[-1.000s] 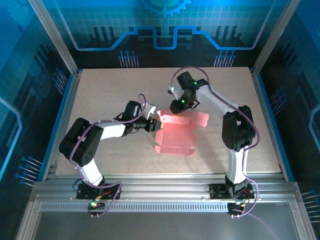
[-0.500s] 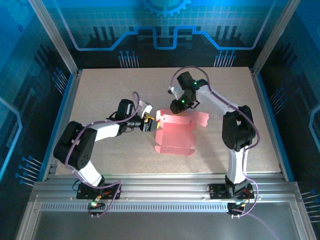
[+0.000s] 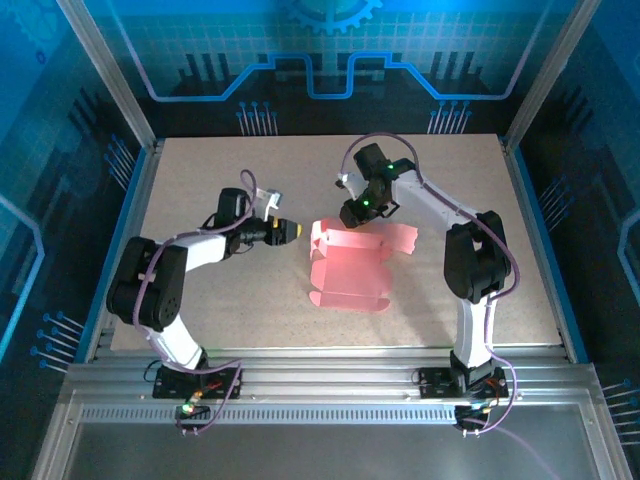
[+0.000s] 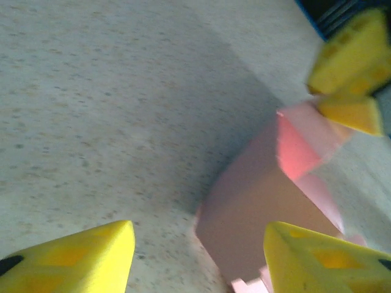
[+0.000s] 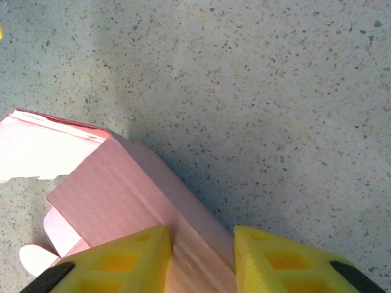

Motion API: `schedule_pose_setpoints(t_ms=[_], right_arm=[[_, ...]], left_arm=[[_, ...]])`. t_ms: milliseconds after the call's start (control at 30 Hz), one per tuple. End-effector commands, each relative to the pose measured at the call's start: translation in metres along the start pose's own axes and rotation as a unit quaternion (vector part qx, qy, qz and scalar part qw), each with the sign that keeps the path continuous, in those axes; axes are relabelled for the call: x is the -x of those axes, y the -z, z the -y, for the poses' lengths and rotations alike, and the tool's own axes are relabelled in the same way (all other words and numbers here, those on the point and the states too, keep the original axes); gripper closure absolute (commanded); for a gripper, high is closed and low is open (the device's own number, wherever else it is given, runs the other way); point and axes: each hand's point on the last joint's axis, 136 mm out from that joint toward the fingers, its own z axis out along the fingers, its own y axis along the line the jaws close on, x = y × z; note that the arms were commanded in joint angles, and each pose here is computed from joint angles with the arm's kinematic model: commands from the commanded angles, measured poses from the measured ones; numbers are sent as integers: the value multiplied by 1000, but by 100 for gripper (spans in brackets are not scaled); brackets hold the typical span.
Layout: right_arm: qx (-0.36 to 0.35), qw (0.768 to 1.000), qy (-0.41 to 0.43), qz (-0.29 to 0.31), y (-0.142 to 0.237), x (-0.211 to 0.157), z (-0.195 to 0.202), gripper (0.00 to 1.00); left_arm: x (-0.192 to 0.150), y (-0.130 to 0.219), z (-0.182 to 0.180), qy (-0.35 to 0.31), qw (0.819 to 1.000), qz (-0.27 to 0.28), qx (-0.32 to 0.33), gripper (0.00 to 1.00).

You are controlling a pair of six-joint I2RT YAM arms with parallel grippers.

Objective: Fold the paper box

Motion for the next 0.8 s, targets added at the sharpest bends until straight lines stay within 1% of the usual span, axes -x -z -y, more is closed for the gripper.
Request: schedule_pose_setpoints(t_ms=[0, 67, 133, 233, 333, 367, 467, 600, 767], right_arm=[[-4, 996, -8, -88, -22, -43, -1, 66], [-2, 996, -9, -87, -22, -43, -2, 66], [-1, 996, -8, -87, -22, -42, -2, 66], [-3, 996, -8, -89, -22, -43, -1, 66], [-4, 996, -9, -90, -22, -44, 0, 66], [-4, 996, -8, -90, -22, -44, 0, 66], [-3, 996, -8, -89, -22, -44, -1, 66], [0, 996, -9, -87, -22, -43, -1, 66], [-1, 996, -10, -88, -23, -43, -1, 66]], left_arm=[[-5, -14, -15, 29, 997, -32, 67, 42], [-12, -27, -8, -3, 995, -72, 72, 42], [-16, -39, 5, -31, 994, -90, 48, 41], [-16, -47, 24, -48, 994, -93, 5, 40], [-18, -47, 41, -60, 993, -93, -46, 40], [-19, -46, 44, -65, 992, -96, -53, 40], [-25, -44, 51, -69, 989, -108, -74, 41], [-26, -49, 52, -49, 989, -109, -89, 43], [-26, -50, 65, -46, 987, -93, -126, 48]])
